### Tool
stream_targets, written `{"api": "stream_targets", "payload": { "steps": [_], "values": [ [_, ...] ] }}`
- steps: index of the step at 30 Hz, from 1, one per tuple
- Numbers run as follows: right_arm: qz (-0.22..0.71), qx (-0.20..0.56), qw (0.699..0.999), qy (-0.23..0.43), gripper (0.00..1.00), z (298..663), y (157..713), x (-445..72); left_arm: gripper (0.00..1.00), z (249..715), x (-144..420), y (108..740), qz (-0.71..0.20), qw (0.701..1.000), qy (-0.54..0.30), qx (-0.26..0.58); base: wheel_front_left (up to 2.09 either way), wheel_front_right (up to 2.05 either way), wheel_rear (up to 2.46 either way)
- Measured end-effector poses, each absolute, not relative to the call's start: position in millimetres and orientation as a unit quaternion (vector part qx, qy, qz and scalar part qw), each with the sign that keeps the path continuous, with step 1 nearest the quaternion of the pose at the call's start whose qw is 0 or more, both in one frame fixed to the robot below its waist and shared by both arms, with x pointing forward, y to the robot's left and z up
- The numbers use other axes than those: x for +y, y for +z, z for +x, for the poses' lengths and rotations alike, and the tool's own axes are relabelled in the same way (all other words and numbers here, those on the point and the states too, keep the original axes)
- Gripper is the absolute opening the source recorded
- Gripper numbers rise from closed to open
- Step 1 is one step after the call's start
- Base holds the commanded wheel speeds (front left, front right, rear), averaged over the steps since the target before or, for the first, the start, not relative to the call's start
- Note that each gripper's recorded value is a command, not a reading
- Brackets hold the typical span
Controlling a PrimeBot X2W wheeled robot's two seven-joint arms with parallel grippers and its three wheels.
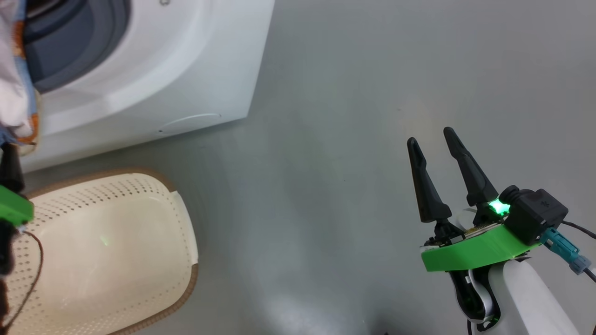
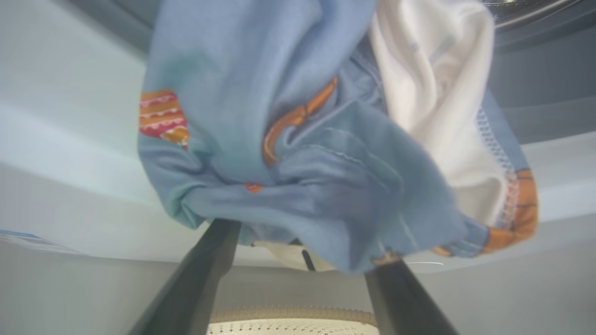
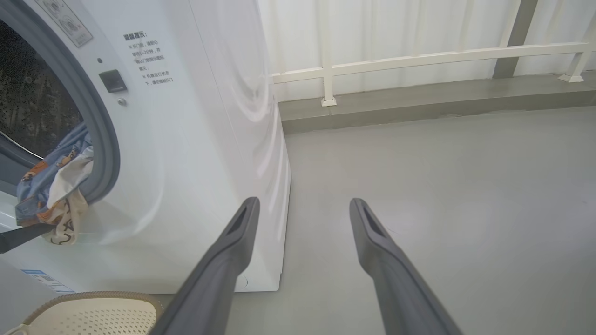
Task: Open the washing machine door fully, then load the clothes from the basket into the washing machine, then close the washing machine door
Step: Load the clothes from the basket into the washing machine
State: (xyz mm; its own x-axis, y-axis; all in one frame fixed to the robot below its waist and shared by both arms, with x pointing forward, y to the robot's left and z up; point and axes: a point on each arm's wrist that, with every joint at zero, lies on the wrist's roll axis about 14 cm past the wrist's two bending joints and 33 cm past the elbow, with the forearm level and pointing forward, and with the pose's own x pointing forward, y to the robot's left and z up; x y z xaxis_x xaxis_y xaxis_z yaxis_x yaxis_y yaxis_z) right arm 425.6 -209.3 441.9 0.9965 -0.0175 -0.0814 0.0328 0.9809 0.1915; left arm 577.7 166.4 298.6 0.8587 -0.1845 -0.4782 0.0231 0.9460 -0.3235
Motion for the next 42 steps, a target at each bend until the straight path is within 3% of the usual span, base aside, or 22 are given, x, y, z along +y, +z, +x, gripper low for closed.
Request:
{"api": "stream_targets", "payload": {
  "steps": [12,13,15,28,36,42],
  "values": [
    [0.089,0.047,0.995,-0.008,1.00,434.5,433.4,-206.3,1.00,607.1,161.1,306.6,-0.146,0.960,-0.061,0.229,0.00,0.00,0.00],
    [0.090,0.047,0.995,-0.007,1.00,434.7,433.3,-205.6,0.93,607.1,161.2,307.1,-0.145,0.961,-0.061,0.229,0.00,0.00,0.00],
    [0.090,0.047,0.995,-0.006,1.00,434.8,433.5,-204.8,0.00,606.2,159.9,308.4,-0.143,0.961,-0.064,0.229,0.00,0.00,0.00],
    [0.098,0.032,0.995,0.007,1.00,436.6,444.5,-195.6,0.00,593.1,143.7,338.9,-0.138,0.963,-0.111,0.201,0.00,0.00,0.00],
    [0.102,0.022,0.994,0.015,1.00,436.6,453.2,-190.7,0.00,600.2,133.3,392.3,-0.140,0.970,-0.150,0.128,0.00,0.00,0.00],
    [0.104,0.030,0.994,0.019,1.00,437.3,446.7,-187.7,0.00,614.8,129.4,396.6,-0.115,0.969,-0.168,0.138,0.00,0.00,0.00]
  ]
}}
